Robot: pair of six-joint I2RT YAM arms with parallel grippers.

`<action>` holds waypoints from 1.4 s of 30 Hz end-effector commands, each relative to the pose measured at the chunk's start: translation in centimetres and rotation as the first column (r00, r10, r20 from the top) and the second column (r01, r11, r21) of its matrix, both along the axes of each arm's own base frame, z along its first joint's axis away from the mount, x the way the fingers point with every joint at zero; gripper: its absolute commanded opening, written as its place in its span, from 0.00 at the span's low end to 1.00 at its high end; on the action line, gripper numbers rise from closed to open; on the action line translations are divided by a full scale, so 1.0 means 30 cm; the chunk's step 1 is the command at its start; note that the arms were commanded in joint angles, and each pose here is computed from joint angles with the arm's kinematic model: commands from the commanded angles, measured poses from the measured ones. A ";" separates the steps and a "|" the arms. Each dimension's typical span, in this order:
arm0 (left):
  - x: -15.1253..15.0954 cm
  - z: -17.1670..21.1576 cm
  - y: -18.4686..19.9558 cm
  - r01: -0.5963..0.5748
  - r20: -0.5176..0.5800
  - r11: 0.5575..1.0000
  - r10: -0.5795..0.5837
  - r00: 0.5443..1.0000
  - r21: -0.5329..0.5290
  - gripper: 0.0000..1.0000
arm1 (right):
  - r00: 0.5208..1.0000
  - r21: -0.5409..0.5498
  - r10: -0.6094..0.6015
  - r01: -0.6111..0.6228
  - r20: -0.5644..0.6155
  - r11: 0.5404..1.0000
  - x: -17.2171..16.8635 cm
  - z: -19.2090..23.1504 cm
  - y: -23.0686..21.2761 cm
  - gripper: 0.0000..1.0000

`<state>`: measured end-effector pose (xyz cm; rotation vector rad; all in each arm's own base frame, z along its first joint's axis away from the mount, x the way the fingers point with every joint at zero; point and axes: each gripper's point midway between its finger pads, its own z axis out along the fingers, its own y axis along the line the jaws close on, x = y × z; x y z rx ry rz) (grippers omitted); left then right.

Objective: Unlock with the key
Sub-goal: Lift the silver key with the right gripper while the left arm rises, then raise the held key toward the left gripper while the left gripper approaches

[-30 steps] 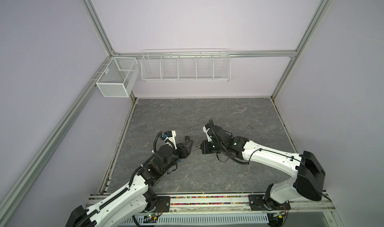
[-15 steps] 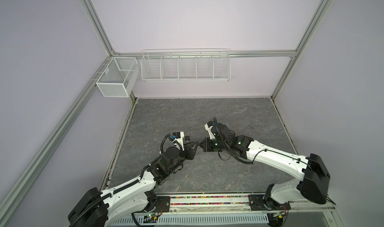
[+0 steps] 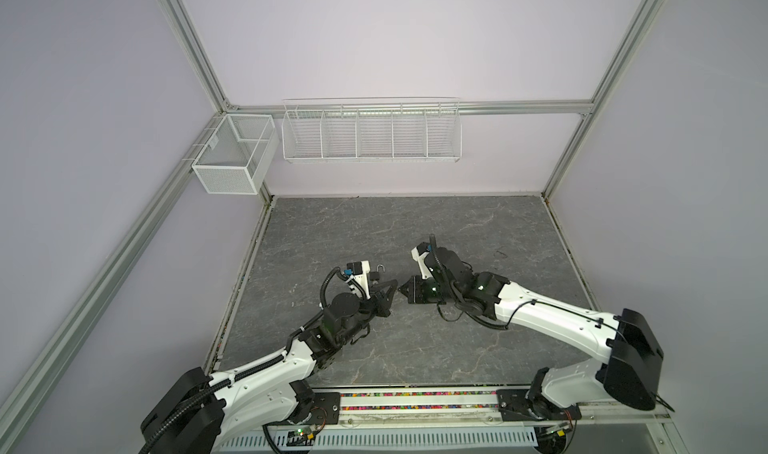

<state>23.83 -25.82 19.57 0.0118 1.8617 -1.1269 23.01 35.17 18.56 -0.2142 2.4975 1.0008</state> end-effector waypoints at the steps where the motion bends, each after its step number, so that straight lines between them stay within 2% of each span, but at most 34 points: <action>1: -0.013 -0.003 -0.010 0.025 -0.002 1.000 -0.025 1.000 -0.006 0.07 | 1.000 0.044 -0.025 0.024 0.016 0.999 0.009 0.037 -0.006 0.07; 6: -0.017 0.003 -0.028 0.055 0.003 0.998 -0.055 0.998 0.015 0.02 | 0.999 0.061 -0.030 0.029 0.014 0.998 0.011 0.046 -0.005 0.07; 10: 0.000 0.008 -0.005 0.008 0.015 1.000 -0.008 1.000 0.026 0.00 | 0.999 0.064 -0.030 0.029 0.023 0.998 0.011 0.059 -0.014 0.07; 14: 0.009 0.034 -0.001 0.000 0.047 0.997 -0.003 0.999 0.074 0.00 | 0.998 0.052 -0.046 0.043 0.053 0.998 0.013 0.071 -0.042 0.19; 16: 0.016 0.041 0.011 -0.015 0.048 0.992 0.009 0.999 0.126 0.00 | 0.996 0.043 -0.054 0.051 0.075 0.998 0.014 0.085 -0.064 0.21; 18: 0.022 0.050 0.025 -0.026 0.058 0.985 0.016 0.998 0.170 0.00 | 0.993 0.041 -0.051 0.047 0.106 0.998 0.015 0.103 -0.088 0.29; 19: 0.023 0.061 0.029 -0.018 0.074 0.982 0.004 0.997 0.190 0.00 | 0.991 0.043 -0.043 0.038 0.124 0.998 0.013 0.113 -0.101 0.36; 22: 0.025 0.104 0.021 0.068 0.096 0.974 -0.091 0.991 0.216 0.00 | 0.982 0.097 0.051 -0.069 0.179 0.993 -0.001 0.170 -0.107 0.41; 24: 0.023 0.135 0.008 0.145 0.099 0.966 -0.170 0.981 0.216 0.00 | 0.956 0.137 0.172 -0.208 0.239 0.969 -0.034 0.220 -0.089 0.48; 27: 0.016 0.184 -0.010 0.229 0.116 0.946 -0.260 0.959 0.231 0.00 | 0.893 0.158 0.286 -0.356 0.347 0.921 -0.080 0.269 -0.090 0.49; 32: -0.015 0.276 -0.058 0.336 0.162 0.900 -0.389 0.907 0.278 0.00 | 0.879 0.302 0.292 -0.415 0.378 0.858 -0.044 0.288 -0.135 0.48; 37: -0.030 0.326 -0.079 0.380 0.184 0.875 -0.444 0.877 0.298 0.00 | 0.809 0.279 0.331 -0.502 0.485 0.819 -0.050 0.292 -0.130 0.45; 40: -0.038 0.350 -0.092 0.405 0.196 0.865 -0.470 0.860 0.298 0.00 | 0.763 0.307 0.348 -0.568 0.545 0.764 -0.064 0.339 -0.113 0.42; 42: -0.040 0.360 -0.099 0.417 0.197 0.858 -0.483 0.853 0.299 0.00 | 0.749 0.299 0.349 -0.579 0.563 0.759 -0.055 0.340 -0.104 0.39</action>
